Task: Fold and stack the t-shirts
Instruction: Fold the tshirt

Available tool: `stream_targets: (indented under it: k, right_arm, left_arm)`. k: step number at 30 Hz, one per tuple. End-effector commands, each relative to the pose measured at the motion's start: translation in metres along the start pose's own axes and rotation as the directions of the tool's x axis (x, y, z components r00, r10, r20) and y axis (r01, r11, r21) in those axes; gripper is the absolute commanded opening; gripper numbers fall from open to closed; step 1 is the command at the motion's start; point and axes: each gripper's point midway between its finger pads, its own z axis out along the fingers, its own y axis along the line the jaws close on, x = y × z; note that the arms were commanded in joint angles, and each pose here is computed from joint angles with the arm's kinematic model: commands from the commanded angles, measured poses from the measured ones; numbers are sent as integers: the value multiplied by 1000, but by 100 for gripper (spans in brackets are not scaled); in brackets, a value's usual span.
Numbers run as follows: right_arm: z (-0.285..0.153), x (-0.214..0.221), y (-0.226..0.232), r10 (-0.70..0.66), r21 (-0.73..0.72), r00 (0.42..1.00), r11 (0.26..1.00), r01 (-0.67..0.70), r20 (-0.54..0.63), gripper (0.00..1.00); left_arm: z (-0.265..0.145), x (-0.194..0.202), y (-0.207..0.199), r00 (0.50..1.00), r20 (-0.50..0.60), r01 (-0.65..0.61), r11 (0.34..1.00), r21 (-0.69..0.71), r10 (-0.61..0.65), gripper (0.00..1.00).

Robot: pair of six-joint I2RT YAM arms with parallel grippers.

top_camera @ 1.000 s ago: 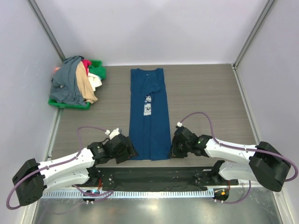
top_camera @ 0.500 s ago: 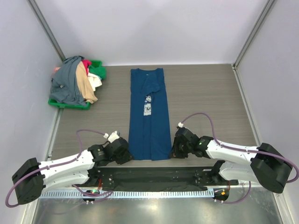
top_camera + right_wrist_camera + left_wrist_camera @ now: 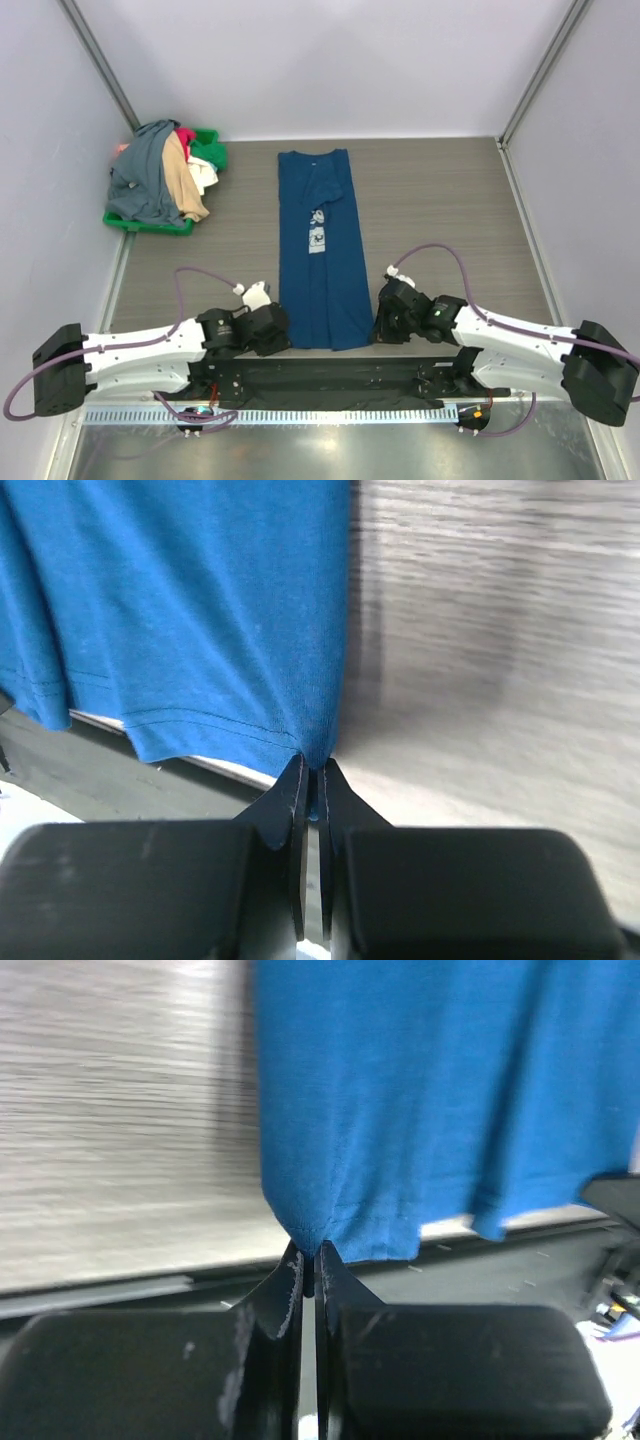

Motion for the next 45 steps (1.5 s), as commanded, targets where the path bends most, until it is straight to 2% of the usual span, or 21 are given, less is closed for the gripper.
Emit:
stream_targets:
  k: [1,7,14,24,25,27,28,32,38,45]
  right_arm:
    - [-25,-25,13,-12,15,994,1000,11,105,1]
    - [-58,-67,44,-78,42,974,997,70,213,1]
    - [-74,-118,77,-127,69,946,991,112,299,1]
    - [-71,-203,83,-154,141,924,984,110,350,1]
    - [-69,-210,82,-160,148,922,982,114,352,1]
    - [-65,-229,84,-152,154,920,983,102,361,1]
    - [-62,-235,84,-152,159,921,982,100,360,1]
    - [-57,-266,88,-152,166,915,982,95,373,1]
    - [-40,-307,79,-127,171,921,983,68,368,1]
    - [-8,-333,74,-124,172,937,983,70,326,1]
  left_arm:
    - [-27,-29,-32,994,103,-19,1000,8,18,0]
    - [-59,-66,-56,967,227,-110,994,-27,113,0]
    - [-69,-105,-73,945,286,-152,987,-52,160,0]
    - [-61,-192,-81,939,322,-103,993,-66,118,0]
    - [-53,-197,-79,941,307,-121,988,-98,145,0]
    - [-52,-219,-84,934,333,-104,991,-89,128,0]
    - [-42,-221,-85,942,304,-119,988,-99,144,0]
    - [-28,-261,-94,944,309,-97,992,-86,119,0]
    - [11,-294,-93,963,247,-86,992,-96,108,0]
    - [50,-324,-94,977,189,-85,991,-103,103,0]
